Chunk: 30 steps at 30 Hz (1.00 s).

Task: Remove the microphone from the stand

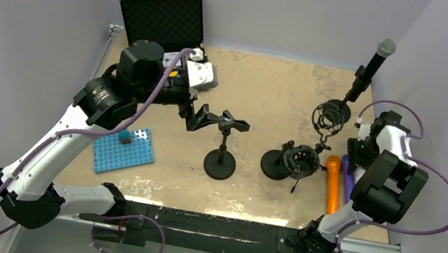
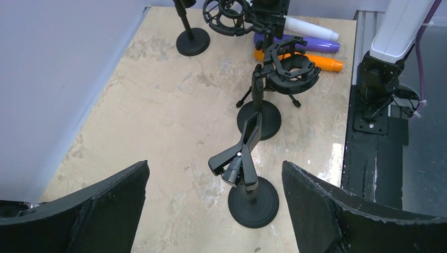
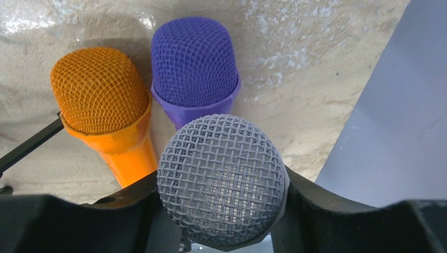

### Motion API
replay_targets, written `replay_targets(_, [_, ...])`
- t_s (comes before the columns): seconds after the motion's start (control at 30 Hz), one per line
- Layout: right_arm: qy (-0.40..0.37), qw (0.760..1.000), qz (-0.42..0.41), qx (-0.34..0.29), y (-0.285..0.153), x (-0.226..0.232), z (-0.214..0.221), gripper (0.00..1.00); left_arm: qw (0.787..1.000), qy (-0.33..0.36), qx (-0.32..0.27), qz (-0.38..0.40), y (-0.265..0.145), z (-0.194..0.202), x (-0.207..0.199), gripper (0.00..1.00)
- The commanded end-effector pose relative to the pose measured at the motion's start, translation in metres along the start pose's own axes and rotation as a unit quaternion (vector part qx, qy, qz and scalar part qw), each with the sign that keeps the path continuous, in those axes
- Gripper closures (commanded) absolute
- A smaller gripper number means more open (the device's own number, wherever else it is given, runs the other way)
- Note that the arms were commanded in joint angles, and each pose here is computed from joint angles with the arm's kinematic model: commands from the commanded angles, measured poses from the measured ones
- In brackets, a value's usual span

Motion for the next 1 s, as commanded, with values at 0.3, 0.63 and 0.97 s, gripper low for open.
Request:
replay_targets(0.3, [0.016, 1.0, -0.013, 0.019, 0.017, -0.012, -0.015, 0.81, 1.0, -0.009, 0.015, 0.002, 0.014, 0.004, 0.007, 0.0])
replay_targets(0.63, [0.04, 0.996, -0.062, 0.042, 0.026, -0.008, -0.007, 0.45, 1.0, -0.02, 0.021, 0.003, 0.024, 0.005, 0.012, 0.0])
replay_targets(0.97, [0.073, 0.99, -0.113, 0.039, 0.03, -0.004, -0.002, 0.25, 0.999, -0.028, 0.023, 0.012, 0.03, 0.004, 0.013, 0.0])
Point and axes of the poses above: each gripper's point midway between its finger pads, its own y axis out along the fingers, its own x axis along the line the jaws close on, z = x × y, the point moved 5 cm from there along -y, back along the fingers, and after that the axes turned 6 degrees about -y, right-handed, at the moved point
